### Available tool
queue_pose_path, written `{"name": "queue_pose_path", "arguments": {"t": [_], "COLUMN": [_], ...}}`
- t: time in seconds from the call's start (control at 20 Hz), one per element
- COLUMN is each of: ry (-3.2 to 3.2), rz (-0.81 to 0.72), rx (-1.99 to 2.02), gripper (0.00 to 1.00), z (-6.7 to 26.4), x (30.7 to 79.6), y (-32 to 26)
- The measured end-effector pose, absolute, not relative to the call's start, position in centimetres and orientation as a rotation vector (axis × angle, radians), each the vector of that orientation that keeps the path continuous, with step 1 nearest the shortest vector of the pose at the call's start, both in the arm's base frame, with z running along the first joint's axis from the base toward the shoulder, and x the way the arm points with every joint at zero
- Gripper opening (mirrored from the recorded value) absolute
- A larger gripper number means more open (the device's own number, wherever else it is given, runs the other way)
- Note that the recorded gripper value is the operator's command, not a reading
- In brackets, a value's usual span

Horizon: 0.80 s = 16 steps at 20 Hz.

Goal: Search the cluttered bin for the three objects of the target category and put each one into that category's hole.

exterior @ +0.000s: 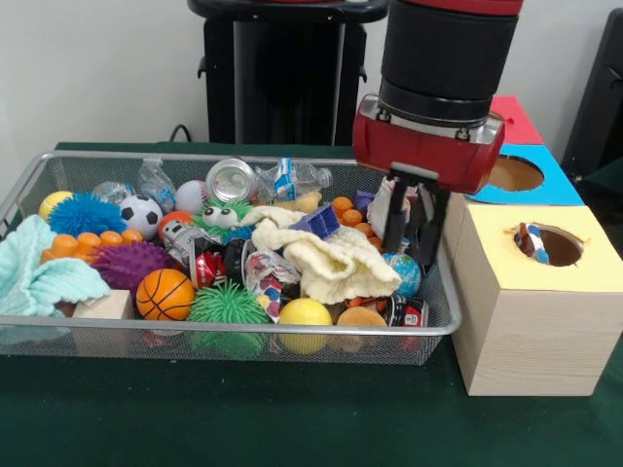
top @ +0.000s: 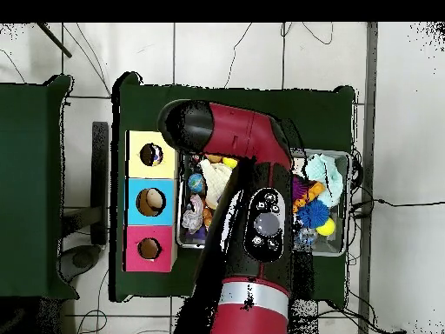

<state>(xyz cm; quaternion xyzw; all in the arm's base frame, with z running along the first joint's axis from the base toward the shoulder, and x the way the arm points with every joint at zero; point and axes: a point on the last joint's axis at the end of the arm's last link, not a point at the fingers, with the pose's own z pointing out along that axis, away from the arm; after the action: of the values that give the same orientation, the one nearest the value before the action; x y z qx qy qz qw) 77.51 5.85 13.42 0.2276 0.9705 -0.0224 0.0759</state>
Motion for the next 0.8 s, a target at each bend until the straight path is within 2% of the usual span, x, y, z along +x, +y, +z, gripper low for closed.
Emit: {"name": "queue_pose_path", "arguments": {"t": [0.8], "ry": [2.931], "rz": [-0.107], "rx": [0.656], "gripper": [1.00], "z": [11.4], "x": [77.1], "y": [2.1]}}
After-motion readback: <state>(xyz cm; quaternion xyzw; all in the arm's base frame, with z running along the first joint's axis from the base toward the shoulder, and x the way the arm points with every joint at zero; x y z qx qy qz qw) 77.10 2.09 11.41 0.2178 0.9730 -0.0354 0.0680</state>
